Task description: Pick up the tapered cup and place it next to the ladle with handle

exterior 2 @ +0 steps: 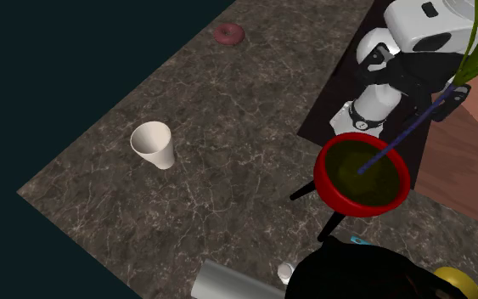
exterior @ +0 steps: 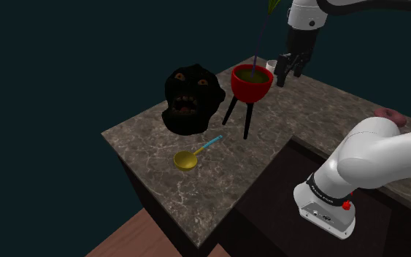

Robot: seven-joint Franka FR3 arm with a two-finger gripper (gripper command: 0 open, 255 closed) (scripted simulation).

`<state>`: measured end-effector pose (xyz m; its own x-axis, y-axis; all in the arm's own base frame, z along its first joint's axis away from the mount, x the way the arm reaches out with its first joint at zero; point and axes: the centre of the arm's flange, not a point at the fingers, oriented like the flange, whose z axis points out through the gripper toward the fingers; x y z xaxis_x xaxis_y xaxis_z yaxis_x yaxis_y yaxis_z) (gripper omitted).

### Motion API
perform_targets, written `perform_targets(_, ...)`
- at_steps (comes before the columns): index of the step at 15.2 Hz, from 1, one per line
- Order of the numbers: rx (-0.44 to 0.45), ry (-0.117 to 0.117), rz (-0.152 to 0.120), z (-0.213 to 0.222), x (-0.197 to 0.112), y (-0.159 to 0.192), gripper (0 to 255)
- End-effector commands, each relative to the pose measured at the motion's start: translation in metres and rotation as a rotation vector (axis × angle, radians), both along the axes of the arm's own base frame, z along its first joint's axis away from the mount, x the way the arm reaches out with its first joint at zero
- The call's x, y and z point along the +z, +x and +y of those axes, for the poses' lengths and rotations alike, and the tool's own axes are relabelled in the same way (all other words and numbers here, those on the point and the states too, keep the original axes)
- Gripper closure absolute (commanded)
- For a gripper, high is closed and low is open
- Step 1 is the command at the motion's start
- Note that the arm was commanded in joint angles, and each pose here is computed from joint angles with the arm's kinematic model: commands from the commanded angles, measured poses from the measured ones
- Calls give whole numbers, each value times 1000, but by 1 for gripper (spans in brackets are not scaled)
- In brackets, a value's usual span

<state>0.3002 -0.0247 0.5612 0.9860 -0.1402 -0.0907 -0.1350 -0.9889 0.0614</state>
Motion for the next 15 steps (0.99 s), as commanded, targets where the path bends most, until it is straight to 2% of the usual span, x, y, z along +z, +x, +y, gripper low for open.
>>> perform_targets(1, 0, 0, 0, 0, 0, 0, 0)
perform_targets(15, -52, -19, 5, -143, -56, 100, 0)
